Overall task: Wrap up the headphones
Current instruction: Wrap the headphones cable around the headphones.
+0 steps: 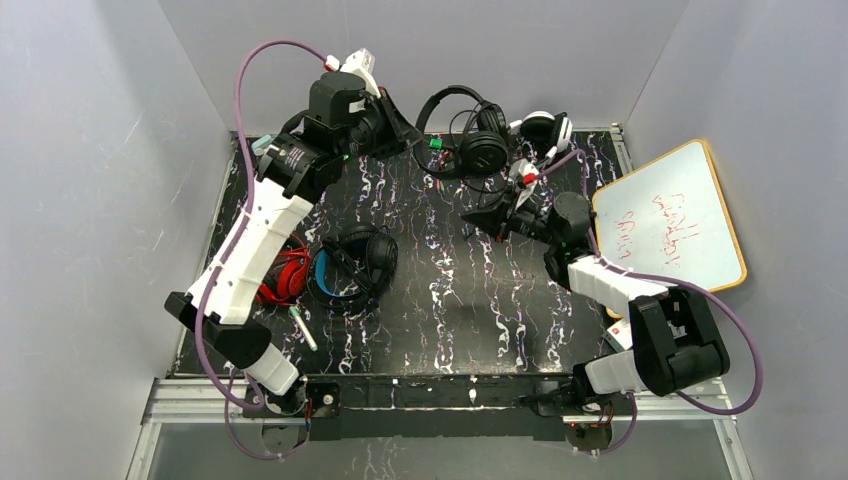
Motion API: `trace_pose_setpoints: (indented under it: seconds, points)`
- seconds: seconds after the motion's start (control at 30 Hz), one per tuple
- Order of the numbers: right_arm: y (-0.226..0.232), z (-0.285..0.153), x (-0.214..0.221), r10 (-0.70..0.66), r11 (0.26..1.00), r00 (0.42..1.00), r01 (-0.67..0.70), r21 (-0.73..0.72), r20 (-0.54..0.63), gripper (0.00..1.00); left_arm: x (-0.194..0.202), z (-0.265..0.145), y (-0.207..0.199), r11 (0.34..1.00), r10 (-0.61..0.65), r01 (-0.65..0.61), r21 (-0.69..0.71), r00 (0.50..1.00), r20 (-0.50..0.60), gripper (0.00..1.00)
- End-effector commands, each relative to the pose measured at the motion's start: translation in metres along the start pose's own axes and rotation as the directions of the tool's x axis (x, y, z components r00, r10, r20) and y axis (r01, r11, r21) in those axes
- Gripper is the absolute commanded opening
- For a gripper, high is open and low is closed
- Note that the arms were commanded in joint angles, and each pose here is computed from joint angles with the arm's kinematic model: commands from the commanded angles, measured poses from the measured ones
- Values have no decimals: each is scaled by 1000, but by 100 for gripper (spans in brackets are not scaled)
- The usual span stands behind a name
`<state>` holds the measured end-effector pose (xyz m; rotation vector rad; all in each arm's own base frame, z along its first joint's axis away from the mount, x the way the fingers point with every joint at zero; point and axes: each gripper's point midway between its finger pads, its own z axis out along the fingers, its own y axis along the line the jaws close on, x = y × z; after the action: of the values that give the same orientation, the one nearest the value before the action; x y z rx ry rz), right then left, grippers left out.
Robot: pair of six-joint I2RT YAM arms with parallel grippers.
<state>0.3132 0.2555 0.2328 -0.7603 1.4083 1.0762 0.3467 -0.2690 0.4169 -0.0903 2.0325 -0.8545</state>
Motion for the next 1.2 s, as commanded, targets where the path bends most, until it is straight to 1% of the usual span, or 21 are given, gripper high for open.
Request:
trace_pose_setpoints:
  seconds: [0.0, 0.13, 0.27, 0.33, 0.47, 0.67, 0.9, 1.07, 1.13, 1.17]
  points:
    - [28, 0, 10, 56, 998, 998, -56, -40, -16, 1, -28, -5, -7, 996, -92, 92, 8, 989, 116, 0]
    - [61, 10, 5, 124, 986, 992, -127, -104, -34, 1, -20, 10, 9, 991, -125, 131, -33, 982, 139, 0]
    - [88, 23, -14, 199, 967, 979, -205, -148, -56, 1, -5, 30, 30, 985, -145, 158, -71, 977, 156, 0]
    - [94, 28, -24, 238, 958, 969, -246, -146, -67, 1, 0, 38, 44, 982, -135, 155, -108, 975, 176, 0]
    - [95, 36, -41, 324, 936, 943, -331, -123, -70, 1, 12, 50, 75, 971, -92, 134, -199, 974, 208, 0]
    - [92, 46, -52, 416, 901, 907, -421, -104, -66, 1, 36, 67, 109, 952, -41, 94, -292, 982, 185, 0]
    - [88, 59, -50, 529, 837, 842, -538, -102, -100, 3, 54, 82, 131, 934, -8, 61, -352, 989, 148, 0]
    - [81, 72, -54, 585, 800, 801, -596, -69, -127, 7, 72, 89, 144, 921, 35, 10, -388, 993, 109, 0]
    - [77, 76, -57, 607, 787, 786, -615, -52, -122, 8, 78, 91, 147, 919, 47, -5, -395, 994, 97, 0]
    - [75, 78, -57, 621, 777, 776, -628, -39, -114, 10, 80, 90, 148, 918, 50, -8, -396, 994, 95, 0]
